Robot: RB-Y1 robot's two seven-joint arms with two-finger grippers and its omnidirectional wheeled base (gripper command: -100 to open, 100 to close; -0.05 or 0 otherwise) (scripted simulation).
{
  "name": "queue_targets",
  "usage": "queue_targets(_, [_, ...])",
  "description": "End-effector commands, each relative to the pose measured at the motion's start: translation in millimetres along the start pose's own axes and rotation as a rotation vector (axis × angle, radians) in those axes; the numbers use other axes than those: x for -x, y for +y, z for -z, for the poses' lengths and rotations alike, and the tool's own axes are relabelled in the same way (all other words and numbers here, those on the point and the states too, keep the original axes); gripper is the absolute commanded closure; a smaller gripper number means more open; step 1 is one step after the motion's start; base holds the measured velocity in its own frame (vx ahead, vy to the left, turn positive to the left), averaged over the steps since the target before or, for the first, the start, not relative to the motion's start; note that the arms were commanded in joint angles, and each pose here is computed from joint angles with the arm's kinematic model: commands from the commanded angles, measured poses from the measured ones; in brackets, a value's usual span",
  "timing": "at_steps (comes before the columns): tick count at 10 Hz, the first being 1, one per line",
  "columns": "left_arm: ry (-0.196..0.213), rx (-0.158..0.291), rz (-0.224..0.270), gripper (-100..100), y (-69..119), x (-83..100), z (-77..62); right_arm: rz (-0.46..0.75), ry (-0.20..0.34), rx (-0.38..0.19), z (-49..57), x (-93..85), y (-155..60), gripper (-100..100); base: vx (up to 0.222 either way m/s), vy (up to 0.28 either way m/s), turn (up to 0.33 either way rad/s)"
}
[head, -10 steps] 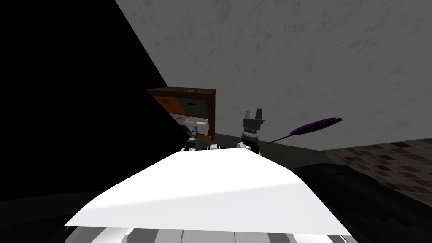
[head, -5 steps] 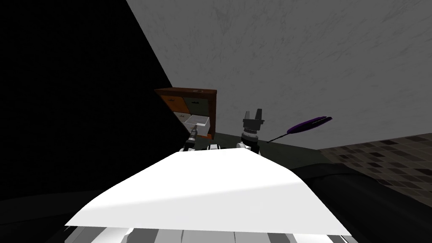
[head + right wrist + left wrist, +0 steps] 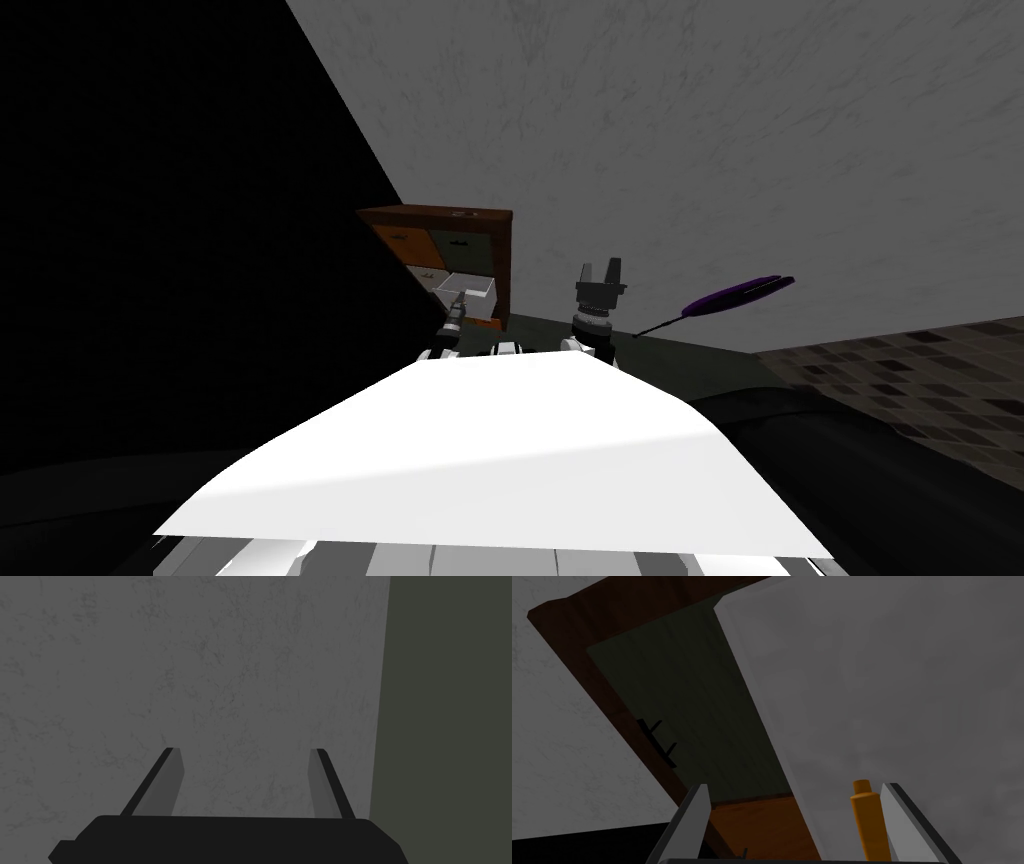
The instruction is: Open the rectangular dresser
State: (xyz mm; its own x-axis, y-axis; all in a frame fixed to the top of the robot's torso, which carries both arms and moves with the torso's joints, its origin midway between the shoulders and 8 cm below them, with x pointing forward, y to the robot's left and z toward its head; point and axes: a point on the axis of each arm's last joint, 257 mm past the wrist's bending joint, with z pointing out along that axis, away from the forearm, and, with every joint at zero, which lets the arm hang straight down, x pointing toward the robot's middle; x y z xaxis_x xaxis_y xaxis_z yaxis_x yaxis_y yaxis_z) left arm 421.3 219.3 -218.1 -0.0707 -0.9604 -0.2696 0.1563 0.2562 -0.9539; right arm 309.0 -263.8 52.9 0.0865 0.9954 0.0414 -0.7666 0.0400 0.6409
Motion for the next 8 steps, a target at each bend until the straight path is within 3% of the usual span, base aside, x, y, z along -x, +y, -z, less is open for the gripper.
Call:
queue_targets(1, [-0.001,0.003,0.000,-100,-13.2,4.9,-0.1,0.000,0.000,0.000,0.0,0.0,0,0,-0.005,-0.005,-0.009])
queue_targets(2, [0.002,0.015,0.002,-100,-4.4,2.5,2.2,0.000,0.000,0.000,0.0,0.0,0,0,0.000,0.000,0.000])
queue_targets(3, [0.002,0.019,0.002,0,-3.6,2.4,2.4,0.000,0.000,0.000,0.0,0.0,0,0,0.000,0.000,0.000])
queue_targets(8, [0.002,0.028,0.002,0,-0.2,2.3,3.5,0.000,0.000,0.000,0.0,0.0,0,0,0.000,0.000,0.000])
